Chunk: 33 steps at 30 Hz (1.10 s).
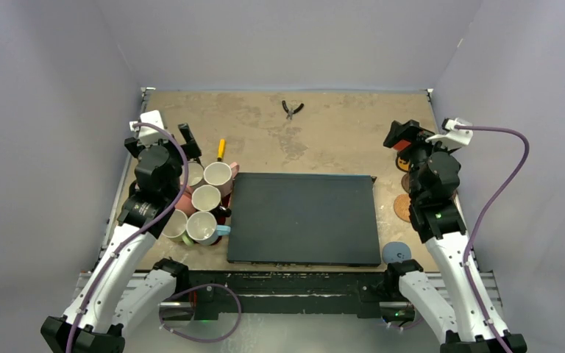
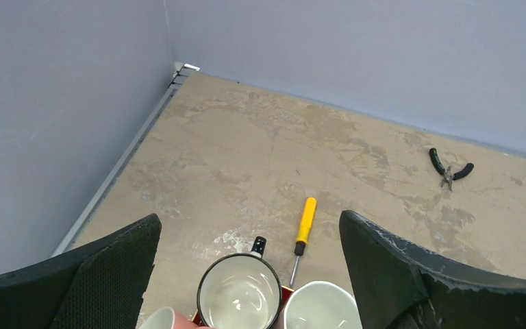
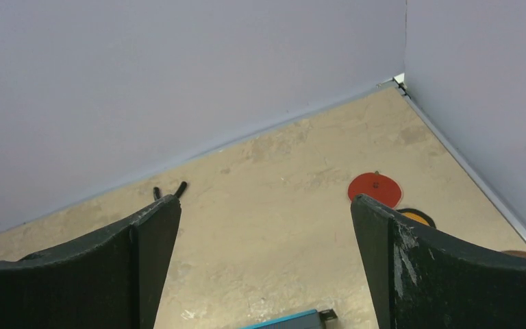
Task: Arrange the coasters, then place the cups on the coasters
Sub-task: Move the coaster to the center of the board.
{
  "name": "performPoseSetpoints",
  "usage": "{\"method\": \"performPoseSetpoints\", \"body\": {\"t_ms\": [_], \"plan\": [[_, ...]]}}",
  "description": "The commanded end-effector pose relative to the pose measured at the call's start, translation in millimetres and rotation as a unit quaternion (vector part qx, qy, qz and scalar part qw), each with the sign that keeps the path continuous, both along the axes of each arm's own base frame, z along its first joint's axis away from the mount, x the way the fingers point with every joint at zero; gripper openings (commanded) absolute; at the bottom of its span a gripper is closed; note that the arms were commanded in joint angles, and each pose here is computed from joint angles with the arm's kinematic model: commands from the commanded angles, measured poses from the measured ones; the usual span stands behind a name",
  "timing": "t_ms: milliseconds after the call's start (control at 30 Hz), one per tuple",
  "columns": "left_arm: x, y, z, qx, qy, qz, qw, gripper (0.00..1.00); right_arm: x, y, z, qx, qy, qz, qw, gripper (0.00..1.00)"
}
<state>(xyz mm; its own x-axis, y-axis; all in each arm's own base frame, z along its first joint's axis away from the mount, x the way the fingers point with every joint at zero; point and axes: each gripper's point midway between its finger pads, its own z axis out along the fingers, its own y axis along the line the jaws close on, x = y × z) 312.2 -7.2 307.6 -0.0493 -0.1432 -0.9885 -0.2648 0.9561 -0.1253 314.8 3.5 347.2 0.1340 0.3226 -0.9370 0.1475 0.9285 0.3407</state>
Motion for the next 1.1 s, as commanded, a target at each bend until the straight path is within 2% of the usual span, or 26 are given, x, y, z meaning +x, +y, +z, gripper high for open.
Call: {"method": "performPoseSetpoints", "body": {"t_ms": [0, 167, 367, 600, 767, 867, 1067], "plan": [[2.7, 3.8, 16.8, -0.011, -0.026, 0.014, 1.0, 0.98, 0.0, -2.7, -2.0, 0.001, 0.008, -0.007, 1.0, 0.98], [5.9, 7.3, 6.0, 0.003, -0.004, 0.026, 1.0, 0.99, 4.5, -6.2, -18.1, 0.034, 0.017, -0.025, 0.999, 0.98], [18.5, 1.0, -5.5, 0.007, 0.017, 0.019, 1.0, 0.99, 18.3, -3.8, -39.4, 0.016, 0.053, -0.023, 0.998, 0.98], [68.4, -46.1, 52.2, -0.027, 0.003, -0.069, 0.997, 0.99, 48.8, 8.1, -63.2, 0.019, 0.102, 0.003, 0.995, 0.98], [77.1, -46.6, 41.1, -0.021, -0.033, -0.078, 0.996, 0.98, 82.4, -3.0, -119.6, 0.024, 0.198, -0.003, 0.98, 0.98], [68.5, -35.4, 15.4, -0.01, -0.019, -0.061, 0.998, 0.98, 94.4, -21.1, -154.6, 0.044, 0.242, -0.02, 0.969, 0.98], [74.0, -50.2, 1.3, 0.008, 0.006, -0.089, 0.996, 0.98, 130.6, -55.7, -206.6, 0.044, 0.319, -0.061, 0.945, 0.98]]}}
